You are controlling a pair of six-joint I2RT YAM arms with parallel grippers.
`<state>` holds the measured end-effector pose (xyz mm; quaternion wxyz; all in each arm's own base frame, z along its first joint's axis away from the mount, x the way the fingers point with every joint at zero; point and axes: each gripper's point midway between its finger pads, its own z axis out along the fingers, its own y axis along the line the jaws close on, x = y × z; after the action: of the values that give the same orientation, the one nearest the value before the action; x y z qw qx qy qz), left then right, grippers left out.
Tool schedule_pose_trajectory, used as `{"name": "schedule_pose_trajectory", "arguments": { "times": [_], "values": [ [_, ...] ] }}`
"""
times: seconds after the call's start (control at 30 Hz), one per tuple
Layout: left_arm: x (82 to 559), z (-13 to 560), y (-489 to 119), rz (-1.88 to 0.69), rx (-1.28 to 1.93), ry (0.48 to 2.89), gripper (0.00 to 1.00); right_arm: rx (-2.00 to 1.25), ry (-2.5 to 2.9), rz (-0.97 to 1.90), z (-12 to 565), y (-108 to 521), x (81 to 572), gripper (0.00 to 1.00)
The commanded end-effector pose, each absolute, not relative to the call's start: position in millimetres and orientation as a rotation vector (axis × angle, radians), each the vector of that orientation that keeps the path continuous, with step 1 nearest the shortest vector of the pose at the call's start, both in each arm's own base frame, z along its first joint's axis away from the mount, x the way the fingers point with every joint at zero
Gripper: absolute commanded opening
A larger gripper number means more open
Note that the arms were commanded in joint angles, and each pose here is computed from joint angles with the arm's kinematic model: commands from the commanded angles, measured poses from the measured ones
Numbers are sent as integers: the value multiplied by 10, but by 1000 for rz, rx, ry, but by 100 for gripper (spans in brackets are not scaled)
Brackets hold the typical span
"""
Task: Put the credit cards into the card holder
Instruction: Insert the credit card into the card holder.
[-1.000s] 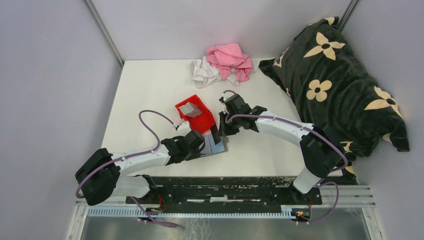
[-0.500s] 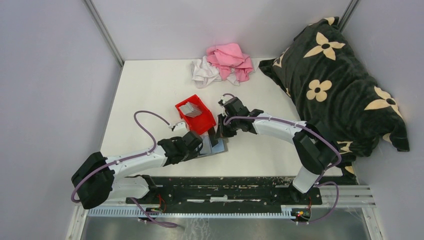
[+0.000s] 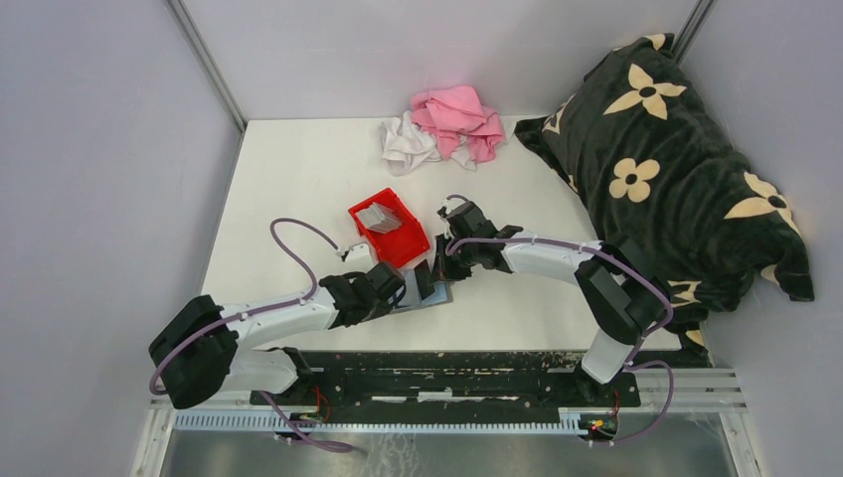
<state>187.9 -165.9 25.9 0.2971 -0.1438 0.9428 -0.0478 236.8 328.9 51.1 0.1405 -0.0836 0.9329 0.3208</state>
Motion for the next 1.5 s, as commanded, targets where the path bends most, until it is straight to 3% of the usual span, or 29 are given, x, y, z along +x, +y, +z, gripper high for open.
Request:
{"name": "schedule_pose_trajectory", "arguments": {
  "times": [0.0,1.47],
  "values": [
    [1970,257,-1667,-95,-377,2471,32,-230,2646,998,570,3394,2402,1],
    [1877,68,-1693,-98,-346,2531,27,-208,2611,1055,679,3387,2352,1]
  ]
}}
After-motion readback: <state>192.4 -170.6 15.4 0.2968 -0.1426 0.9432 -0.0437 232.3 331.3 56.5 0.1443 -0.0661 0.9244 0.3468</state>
